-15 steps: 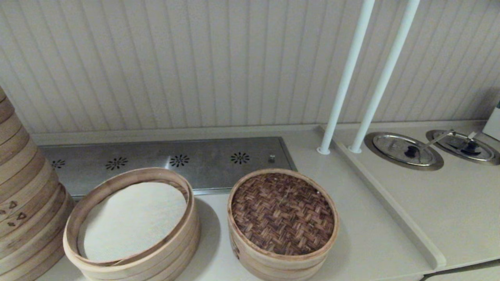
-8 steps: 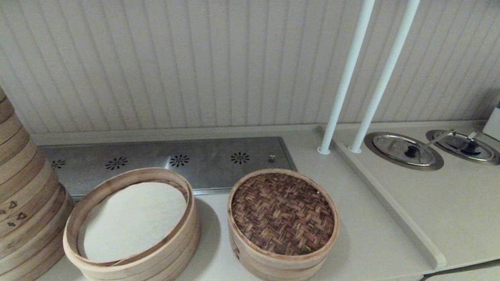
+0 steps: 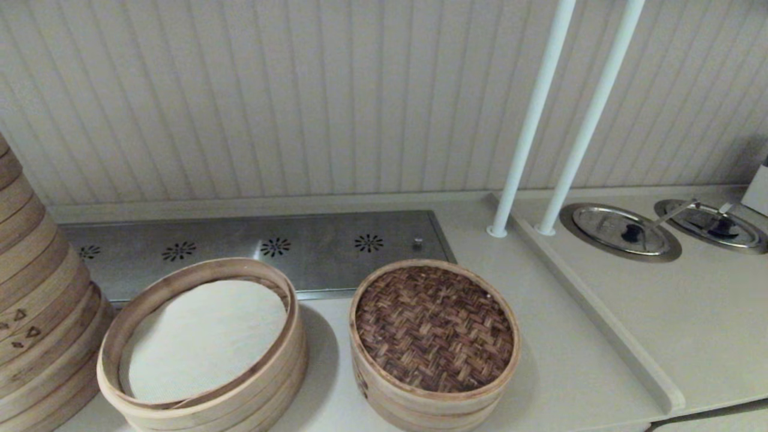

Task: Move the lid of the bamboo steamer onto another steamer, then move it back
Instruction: Pick up the steamer

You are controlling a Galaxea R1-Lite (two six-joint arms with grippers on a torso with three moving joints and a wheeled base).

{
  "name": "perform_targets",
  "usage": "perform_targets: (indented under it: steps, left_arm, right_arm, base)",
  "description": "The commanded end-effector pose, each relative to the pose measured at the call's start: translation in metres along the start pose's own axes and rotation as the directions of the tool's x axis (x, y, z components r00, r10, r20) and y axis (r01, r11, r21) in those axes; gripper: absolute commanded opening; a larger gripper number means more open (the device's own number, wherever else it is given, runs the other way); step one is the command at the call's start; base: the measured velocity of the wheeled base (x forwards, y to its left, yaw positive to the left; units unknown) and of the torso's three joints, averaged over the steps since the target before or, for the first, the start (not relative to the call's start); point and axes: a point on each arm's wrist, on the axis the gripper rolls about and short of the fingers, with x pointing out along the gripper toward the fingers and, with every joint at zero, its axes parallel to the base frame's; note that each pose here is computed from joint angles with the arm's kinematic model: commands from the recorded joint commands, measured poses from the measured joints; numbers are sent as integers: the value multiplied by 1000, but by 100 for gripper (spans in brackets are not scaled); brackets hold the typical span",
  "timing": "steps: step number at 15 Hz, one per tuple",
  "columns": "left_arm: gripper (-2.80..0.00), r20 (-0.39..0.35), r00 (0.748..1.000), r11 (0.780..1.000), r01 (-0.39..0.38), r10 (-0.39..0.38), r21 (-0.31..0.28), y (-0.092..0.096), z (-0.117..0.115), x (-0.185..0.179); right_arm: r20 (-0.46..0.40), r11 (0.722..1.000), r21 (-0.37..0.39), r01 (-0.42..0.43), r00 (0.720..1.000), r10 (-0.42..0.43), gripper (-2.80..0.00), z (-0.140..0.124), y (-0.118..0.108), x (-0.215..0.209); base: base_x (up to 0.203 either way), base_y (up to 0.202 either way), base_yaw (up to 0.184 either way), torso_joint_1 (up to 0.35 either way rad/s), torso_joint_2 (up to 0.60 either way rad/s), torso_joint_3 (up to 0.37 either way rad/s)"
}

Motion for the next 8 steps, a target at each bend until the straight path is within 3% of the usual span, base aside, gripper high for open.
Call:
perform_targets:
  steps: [1, 6, 8]
  left_arm:
    - [-280, 0, 1000, 1000, 0, 0, 0, 0, 0, 0]
    - [-280, -41, 999, 999, -2, 4, 32, 0, 4, 2]
    - [-280, -53, 998, 999, -17, 19, 35, 0, 28, 3]
  right_arm:
    - [-4, 1000, 0, 0, 1000, 0, -280, -1, 0, 0]
    - [-4, 1000, 1, 0, 1000, 0, -280, -1, 0, 0]
    - [-4, 1000, 0, 0, 1000, 0, -280, -1, 0, 0]
  base:
    - [0, 0, 0, 0, 0, 0]
    - [0, 0, 0, 0, 0, 0]
    - [0, 0, 0, 0, 0, 0]
